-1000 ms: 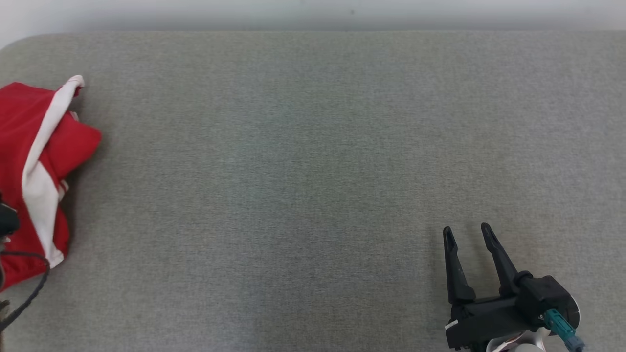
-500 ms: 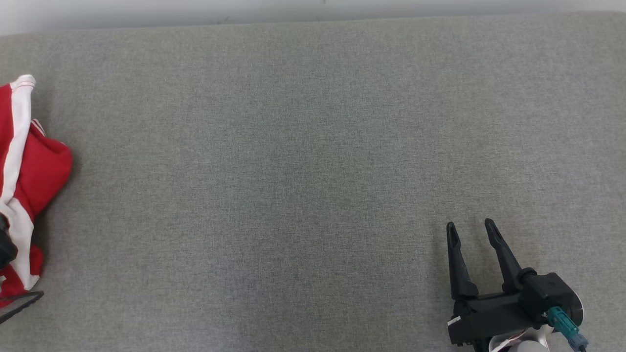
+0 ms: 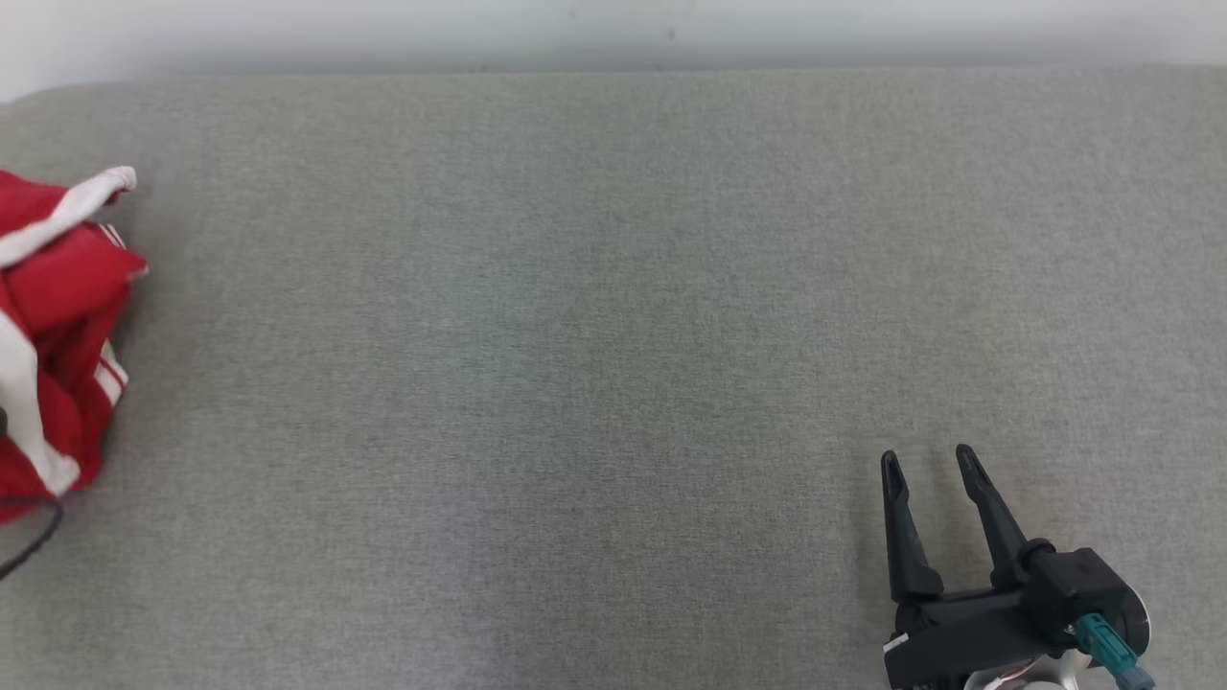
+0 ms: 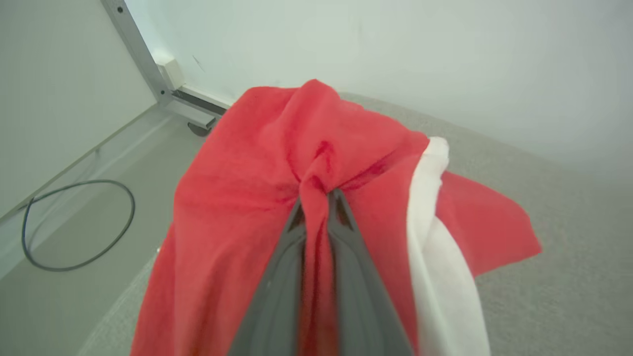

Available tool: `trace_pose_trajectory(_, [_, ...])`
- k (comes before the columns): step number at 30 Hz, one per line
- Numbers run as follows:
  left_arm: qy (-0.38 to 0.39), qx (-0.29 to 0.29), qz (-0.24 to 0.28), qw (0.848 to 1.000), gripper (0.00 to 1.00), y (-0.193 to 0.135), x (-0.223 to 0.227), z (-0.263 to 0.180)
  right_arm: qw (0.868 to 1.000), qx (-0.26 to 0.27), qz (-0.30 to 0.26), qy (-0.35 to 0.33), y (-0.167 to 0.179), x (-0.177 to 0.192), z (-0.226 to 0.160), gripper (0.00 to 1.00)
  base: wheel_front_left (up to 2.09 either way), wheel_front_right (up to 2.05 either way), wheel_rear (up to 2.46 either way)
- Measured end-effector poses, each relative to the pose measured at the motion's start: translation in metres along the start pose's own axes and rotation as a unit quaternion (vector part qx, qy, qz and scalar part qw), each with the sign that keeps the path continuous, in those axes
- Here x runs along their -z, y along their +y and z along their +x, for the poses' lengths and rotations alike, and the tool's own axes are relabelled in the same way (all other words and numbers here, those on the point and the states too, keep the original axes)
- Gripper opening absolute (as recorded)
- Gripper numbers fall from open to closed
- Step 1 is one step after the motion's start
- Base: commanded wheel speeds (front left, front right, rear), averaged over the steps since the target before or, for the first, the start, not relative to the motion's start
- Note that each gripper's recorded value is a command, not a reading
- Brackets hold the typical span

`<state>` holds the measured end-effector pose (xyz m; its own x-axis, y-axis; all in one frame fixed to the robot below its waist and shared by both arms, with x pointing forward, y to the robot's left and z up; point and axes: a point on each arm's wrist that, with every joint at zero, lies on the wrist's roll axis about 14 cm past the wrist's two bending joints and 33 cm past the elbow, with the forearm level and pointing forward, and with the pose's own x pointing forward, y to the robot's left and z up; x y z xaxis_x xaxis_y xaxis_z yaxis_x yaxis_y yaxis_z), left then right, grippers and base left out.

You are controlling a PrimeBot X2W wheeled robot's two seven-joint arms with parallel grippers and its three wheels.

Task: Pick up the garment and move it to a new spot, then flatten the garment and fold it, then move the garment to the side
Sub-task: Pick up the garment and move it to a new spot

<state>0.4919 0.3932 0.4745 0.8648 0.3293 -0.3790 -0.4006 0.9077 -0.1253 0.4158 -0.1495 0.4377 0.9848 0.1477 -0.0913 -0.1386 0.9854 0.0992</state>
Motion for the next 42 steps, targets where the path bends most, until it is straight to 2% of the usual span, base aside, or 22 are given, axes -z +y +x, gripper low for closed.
trace_pose_trajectory(4, [-0.093, 0.025, -0.002, 0.995, 0.00, -0.011, -0.055, -0.009, 1.000, -0.010, 0.002, -0.006, 0.007, -0.005, -0.001, 1.00, 0.00, 0.00, 0.00])
trace_pose_trajectory(10, [-0.213, 0.068, -0.003, 0.975, 0.00, -0.036, -0.132, -0.035, 1.000, -0.021, 0.008, -0.015, 0.016, -0.012, -0.005, 1.00, 0.00, 0.00, 0.00])
trace_pose_trajectory(14, [-0.275, 0.113, -0.003, 0.955, 0.00, -0.067, -0.177, -0.055, 0.999, -0.020, 0.013, -0.021, 0.017, -0.016, -0.008, 1.00, 0.00, 0.00, 0.00])
trace_pose_trajectory(15, [-0.293, 0.142, -0.001, 0.946, 0.00, -0.090, -0.191, -0.063, 1.000, -0.014, 0.015, -0.022, 0.013, -0.017, -0.012, 1.00, 0.00, 0.00, 0.00])
trace_pose_trajectory(17, [-0.309, 0.174, -0.001, 0.935, 0.00, -0.115, -0.202, -0.073, 1.000, -0.008, 0.017, -0.022, 0.010, -0.017, -0.015, 1.00, 0.00, 0.00, 0.00])
trace_pose_trajectory(25, [-0.349, 0.313, -0.007, 0.883, 0.00, -0.226, -0.229, -0.125, 0.999, 0.024, 0.028, -0.028, -0.009, -0.021, -0.030, 1.00, 0.00, 0.00, 0.00])
trace_pose_trajectory(35, [-0.365, 0.480, -0.021, 0.797, 0.00, -0.352, -0.241, -0.221, 0.995, 0.082, 0.038, -0.039, -0.042, -0.028, -0.059, 1.00, 0.00, 0.00, 0.00])
trace_pose_trajectory(38, [-0.356, 0.513, -0.028, 0.781, 0.00, -0.378, -0.237, -0.240, 0.993, 0.099, 0.041, -0.042, -0.051, -0.029, -0.068, 1.00, 0.00, 0.00, 0.00])
trace_pose_trajectory(42, [-0.341, 0.539, -0.030, 0.770, 0.00, -0.400, -0.226, -0.250, 0.992, 0.114, 0.043, -0.044, -0.059, -0.030, -0.076, 1.00, 0.00, 0.00, 0.00])
